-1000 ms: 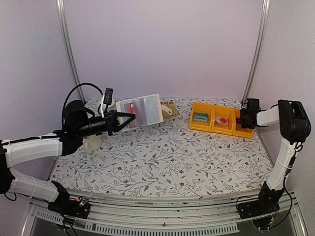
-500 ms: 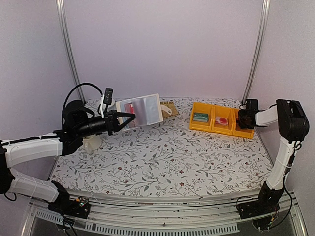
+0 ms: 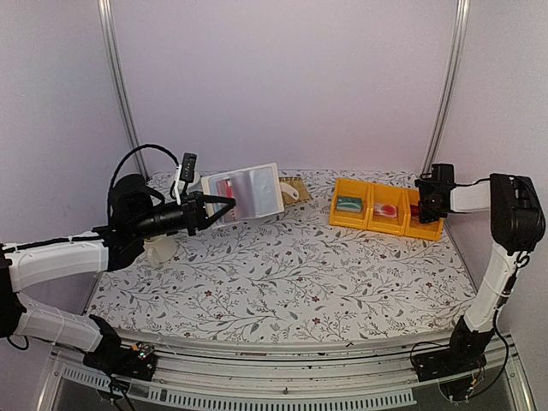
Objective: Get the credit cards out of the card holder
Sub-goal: Place the credit card in the card box, then flip the card slot from the card holder.
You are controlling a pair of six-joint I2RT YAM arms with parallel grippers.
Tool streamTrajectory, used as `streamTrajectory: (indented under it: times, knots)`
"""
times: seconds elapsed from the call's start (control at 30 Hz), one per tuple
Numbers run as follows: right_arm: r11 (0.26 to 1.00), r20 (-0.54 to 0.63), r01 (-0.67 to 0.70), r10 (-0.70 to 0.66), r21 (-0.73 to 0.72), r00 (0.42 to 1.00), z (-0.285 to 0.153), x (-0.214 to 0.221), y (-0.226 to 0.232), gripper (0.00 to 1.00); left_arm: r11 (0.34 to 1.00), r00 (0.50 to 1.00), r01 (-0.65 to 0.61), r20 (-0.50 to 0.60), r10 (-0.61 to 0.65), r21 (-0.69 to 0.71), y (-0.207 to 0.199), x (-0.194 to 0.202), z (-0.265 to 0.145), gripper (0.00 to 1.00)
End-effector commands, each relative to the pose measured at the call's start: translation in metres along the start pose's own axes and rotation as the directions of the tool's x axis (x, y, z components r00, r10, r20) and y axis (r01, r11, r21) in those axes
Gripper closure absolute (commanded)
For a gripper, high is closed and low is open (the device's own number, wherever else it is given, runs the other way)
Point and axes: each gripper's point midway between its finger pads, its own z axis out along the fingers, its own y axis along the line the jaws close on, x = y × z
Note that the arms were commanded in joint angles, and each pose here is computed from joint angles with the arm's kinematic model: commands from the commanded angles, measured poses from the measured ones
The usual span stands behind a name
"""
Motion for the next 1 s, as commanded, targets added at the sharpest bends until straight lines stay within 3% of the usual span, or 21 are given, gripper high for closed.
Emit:
streamTrajectory:
  times: [0.0, 0.27, 0.43, 0.57, 0.67, 0.7, 0.8, 0.87, 0.93, 0.97]
  knots:
    - [1.0, -0.016, 0.011, -0.011, 0.018, 1.0, -0.01, -0.005, 0.007, 0.04, 1.0, 1.0, -0.015, 0.018, 0.015, 0.009, -0.002, -0.006, -0.004, 1.0]
    - [0.998, -0.041, 0.027, -0.029, -0.049, 0.999, -0.022, -0.005, 0.03, 0.01, 1.0, 1.0, -0.019, 0.024, 0.018, 0.012, -0.004, -0.008, -0.006, 1.0]
    - [0.966, -0.066, 0.133, -0.151, -0.222, 0.986, -0.054, -0.001, 0.074, 0.01, 1.0, 1.0, -0.016, 0.019, 0.016, 0.013, -0.003, -0.007, -0.004, 1.0]
    - [0.876, -0.062, 0.231, -0.283, -0.422, 0.957, -0.097, 0.008, 0.106, 0.04, 1.0, 1.0, -0.014, 0.018, 0.014, 0.017, -0.003, -0.008, -0.002, 1.0]
    - [0.676, -0.042, 0.371, -0.51, -0.637, 0.859, -0.151, 0.04, 0.156, 0.12, 1.0, 1.0, -0.015, 0.026, 0.015, 0.02, -0.004, -0.011, -0.001, 1.0]
    - [0.57, -0.001, 0.449, -0.62, -0.688, 0.785, -0.169, 0.059, 0.17, 0.12, 1.0, 0.999, -0.015, 0.029, 0.014, 0.02, -0.004, -0.012, -0.001, 1.0]
    - [0.242, 0.092, 0.516, -0.837, -0.822, 0.54, -0.243, 0.152, 0.205, 0.13, 1.0, 0.999, -0.017, 0.039, 0.017, 0.01, -0.004, -0.015, 0.0, 1.0]
    - [-0.025, 0.239, 0.542, -0.914, -0.84, 0.329, -0.287, 0.217, 0.208, 0.12, 1.0, 0.999, -0.015, 0.047, 0.016, -0.006, -0.001, -0.017, 0.001, 1.0]
    - [-0.208, 0.347, 0.53, -0.921, -0.822, 0.178, -0.323, 0.273, 0.2, 0.12, 1.0, 0.998, -0.009, 0.054, 0.01, -0.024, 0.001, -0.018, 0.003, 1.0]
    - [-0.252, 0.375, 0.534, -0.917, -0.807, 0.134, -0.335, 0.294, 0.196, 0.12, 0.999, 0.998, -0.003, 0.059, 0.005, -0.034, 0.002, -0.019, 0.005, 1.0]
